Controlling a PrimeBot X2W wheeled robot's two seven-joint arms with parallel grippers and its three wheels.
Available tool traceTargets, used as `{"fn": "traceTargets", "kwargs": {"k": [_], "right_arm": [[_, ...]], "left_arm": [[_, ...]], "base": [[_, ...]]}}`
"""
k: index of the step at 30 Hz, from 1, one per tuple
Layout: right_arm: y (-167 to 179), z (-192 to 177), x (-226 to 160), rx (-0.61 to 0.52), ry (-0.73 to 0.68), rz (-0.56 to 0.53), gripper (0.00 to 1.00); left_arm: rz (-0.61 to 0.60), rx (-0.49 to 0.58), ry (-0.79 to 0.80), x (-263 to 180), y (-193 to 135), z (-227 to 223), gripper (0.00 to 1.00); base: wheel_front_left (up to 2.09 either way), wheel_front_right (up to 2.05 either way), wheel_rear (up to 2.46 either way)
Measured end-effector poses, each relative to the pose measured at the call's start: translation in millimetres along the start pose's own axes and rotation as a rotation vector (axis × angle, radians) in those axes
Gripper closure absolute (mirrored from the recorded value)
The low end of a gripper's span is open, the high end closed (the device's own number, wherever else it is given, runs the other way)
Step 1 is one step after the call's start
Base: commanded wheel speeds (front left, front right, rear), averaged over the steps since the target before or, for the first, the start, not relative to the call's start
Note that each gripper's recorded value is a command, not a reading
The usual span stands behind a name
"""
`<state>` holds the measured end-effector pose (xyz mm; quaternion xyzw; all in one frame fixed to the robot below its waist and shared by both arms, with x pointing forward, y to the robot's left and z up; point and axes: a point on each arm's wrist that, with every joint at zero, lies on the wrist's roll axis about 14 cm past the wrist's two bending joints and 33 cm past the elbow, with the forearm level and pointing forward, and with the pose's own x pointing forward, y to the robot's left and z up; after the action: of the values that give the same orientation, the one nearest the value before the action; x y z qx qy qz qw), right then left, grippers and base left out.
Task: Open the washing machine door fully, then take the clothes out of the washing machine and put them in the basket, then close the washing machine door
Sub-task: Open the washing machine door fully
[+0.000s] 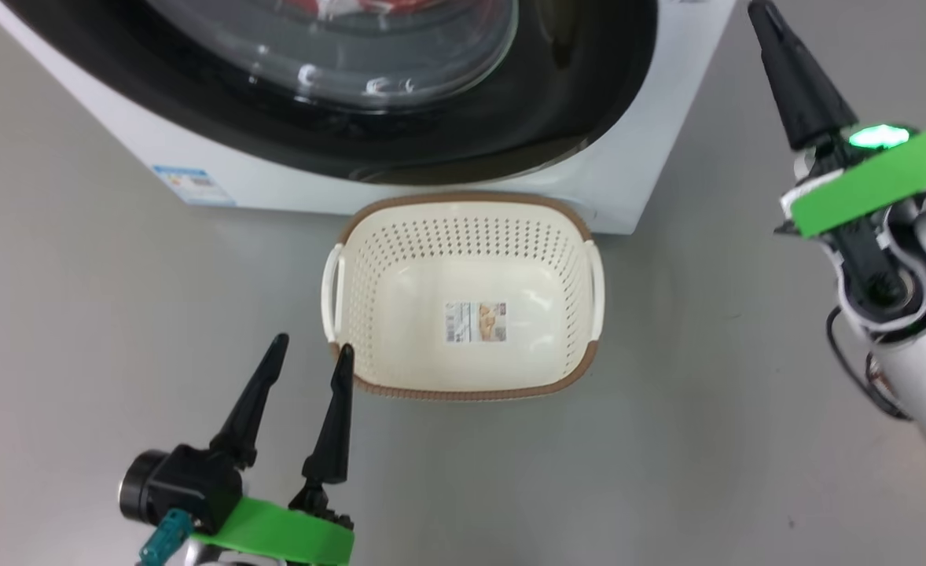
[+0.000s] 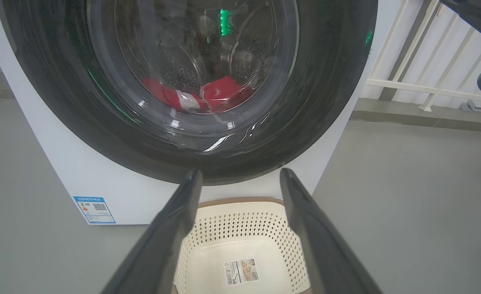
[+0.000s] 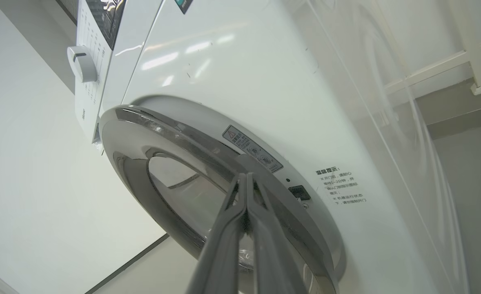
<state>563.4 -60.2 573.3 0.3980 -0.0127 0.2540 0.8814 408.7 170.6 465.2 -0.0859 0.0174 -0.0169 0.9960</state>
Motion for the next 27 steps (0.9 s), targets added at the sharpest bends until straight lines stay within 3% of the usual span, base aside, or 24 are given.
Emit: {"fn": "traceTargets", "kwargs": {"k": [12,20,27], "right_arm": [[14.9,-7.0,49.7,0.237,0.155,0.121,1.0],[1.6,-16.7,64.9,0.369,0.245,0.119,1.0],[-15.5,-35.1,70.6,0.416,0.339,0.092,1.0]], "left_arm": [[0.032,0.0,0.03,14.0,13.8,-12.3,0.0],[0.047,0.005,0.049,17.2,20.3,-19.1,0.0],[0.055,0.006,0.067,19.2,23.7,-25.9,0.0]], "base": [[0.0,0.0,0.0],[0.0,0.0,0.0],[0.0,0.0,0.0]]}}
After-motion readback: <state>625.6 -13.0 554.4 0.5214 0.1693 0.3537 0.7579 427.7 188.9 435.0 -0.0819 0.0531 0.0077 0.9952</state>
